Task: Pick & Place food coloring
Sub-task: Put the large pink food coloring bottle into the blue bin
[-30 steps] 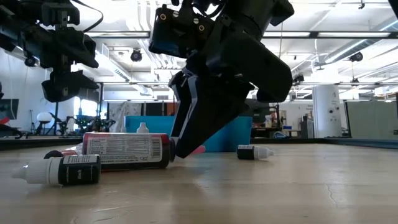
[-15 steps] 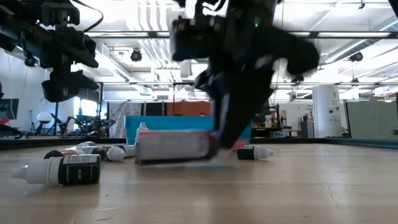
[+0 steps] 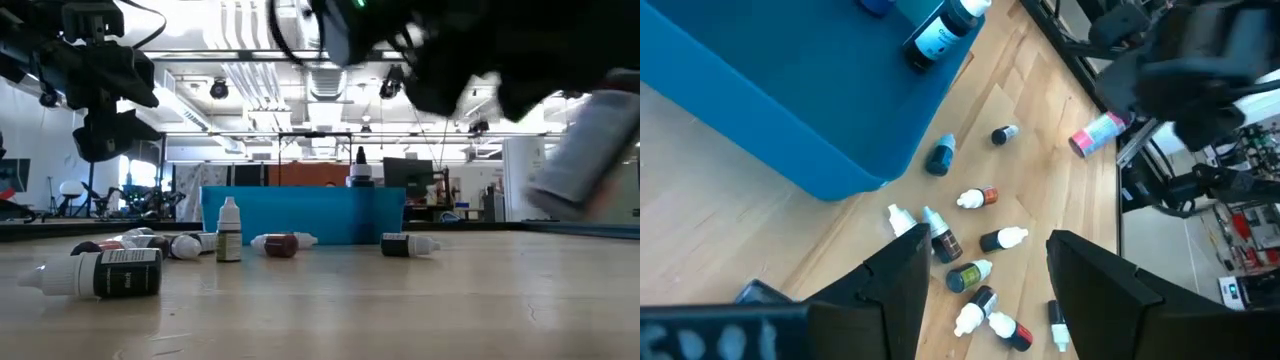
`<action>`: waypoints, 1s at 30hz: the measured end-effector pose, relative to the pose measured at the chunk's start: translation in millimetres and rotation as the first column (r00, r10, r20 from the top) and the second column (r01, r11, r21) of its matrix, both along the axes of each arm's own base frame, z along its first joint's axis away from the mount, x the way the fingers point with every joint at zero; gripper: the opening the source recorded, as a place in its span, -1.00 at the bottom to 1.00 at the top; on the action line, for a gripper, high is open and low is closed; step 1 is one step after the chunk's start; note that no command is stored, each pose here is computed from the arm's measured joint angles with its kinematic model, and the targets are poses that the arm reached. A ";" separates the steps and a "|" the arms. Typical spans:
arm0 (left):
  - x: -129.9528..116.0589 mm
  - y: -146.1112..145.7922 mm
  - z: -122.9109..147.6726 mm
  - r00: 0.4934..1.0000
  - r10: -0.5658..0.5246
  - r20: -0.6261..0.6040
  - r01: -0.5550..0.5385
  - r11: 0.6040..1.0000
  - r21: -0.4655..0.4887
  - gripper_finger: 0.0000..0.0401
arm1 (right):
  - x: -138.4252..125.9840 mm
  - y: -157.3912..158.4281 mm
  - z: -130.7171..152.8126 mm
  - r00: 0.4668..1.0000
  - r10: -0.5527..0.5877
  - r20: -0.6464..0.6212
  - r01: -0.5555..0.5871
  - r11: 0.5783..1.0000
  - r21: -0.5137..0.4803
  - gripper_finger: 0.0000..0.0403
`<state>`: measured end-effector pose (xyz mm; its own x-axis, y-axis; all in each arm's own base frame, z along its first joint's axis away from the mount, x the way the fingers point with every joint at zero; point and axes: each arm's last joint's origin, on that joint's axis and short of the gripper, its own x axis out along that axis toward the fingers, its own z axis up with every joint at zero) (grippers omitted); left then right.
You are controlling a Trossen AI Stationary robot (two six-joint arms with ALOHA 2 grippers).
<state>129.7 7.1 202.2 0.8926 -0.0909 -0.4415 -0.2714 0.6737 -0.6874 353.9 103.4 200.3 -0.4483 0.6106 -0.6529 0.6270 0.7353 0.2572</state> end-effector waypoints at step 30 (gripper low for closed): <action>-0.1 0.0 0.1 1.000 -0.027 0.005 0.027 0.998 0.055 -0.11 | -71.6 26.3 -64.6 0.864 -0.106 -0.493 0.156 0.986 0.062 -0.30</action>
